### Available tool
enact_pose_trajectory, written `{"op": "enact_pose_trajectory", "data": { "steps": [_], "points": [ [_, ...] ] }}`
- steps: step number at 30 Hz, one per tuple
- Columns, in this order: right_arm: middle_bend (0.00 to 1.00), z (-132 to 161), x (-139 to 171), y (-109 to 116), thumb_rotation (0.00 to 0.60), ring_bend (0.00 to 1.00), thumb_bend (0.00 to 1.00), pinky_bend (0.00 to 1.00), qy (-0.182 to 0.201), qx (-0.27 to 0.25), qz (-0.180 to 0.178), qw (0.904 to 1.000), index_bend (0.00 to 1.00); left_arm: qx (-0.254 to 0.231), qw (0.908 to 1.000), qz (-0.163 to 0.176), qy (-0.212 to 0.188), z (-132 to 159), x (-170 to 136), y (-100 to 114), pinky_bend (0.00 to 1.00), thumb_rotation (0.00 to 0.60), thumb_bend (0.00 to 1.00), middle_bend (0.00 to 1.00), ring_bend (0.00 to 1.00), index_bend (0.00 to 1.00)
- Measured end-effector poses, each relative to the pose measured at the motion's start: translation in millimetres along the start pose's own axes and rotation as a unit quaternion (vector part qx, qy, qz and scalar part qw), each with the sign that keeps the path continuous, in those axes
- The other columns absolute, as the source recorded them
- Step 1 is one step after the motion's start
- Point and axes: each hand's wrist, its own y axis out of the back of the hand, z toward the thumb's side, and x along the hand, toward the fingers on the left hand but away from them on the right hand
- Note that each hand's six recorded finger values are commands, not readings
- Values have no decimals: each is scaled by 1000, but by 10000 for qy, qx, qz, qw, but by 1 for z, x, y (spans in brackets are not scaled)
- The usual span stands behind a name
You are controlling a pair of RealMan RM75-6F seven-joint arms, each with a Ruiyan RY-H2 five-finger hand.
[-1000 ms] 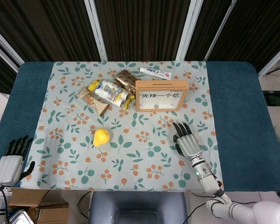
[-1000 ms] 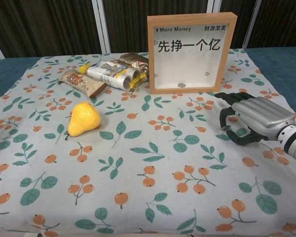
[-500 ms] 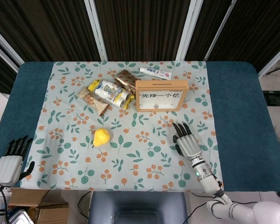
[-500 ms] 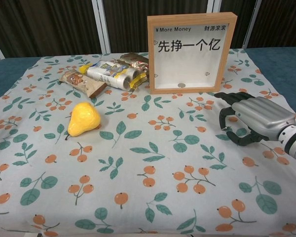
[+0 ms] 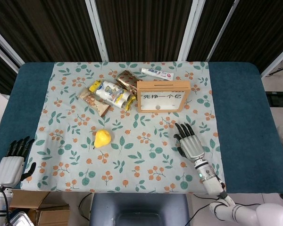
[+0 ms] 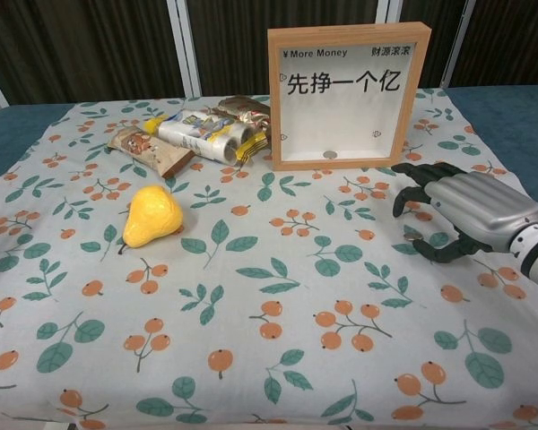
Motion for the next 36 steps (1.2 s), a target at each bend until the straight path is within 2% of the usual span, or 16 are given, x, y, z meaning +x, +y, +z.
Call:
{"op": "enact_pose_trajectory", "data": {
  "steps": [4, 16, 36],
  "points": [
    [54, 1, -1, 1, 600, 0, 529, 0, 15, -4, -56, 10000, 535, 10, 10000, -14, 12, -1, -1, -1, 0, 600, 411, 0, 0, 0],
    [65, 0, -3, 3, 600, 0, 529, 0, -21, -43, -160, 9999, 571, 25, 10000, -21, -15, 0, -1, -2, 0, 600, 412, 0, 0, 0],
    [82, 1, -6, 1, 600, 0, 529, 0, -104, -83, -134, 9998, 639, 62, 10000, -36, -2, -1, -1, -3, 0, 600, 410, 0, 0, 0]
  ]
}}
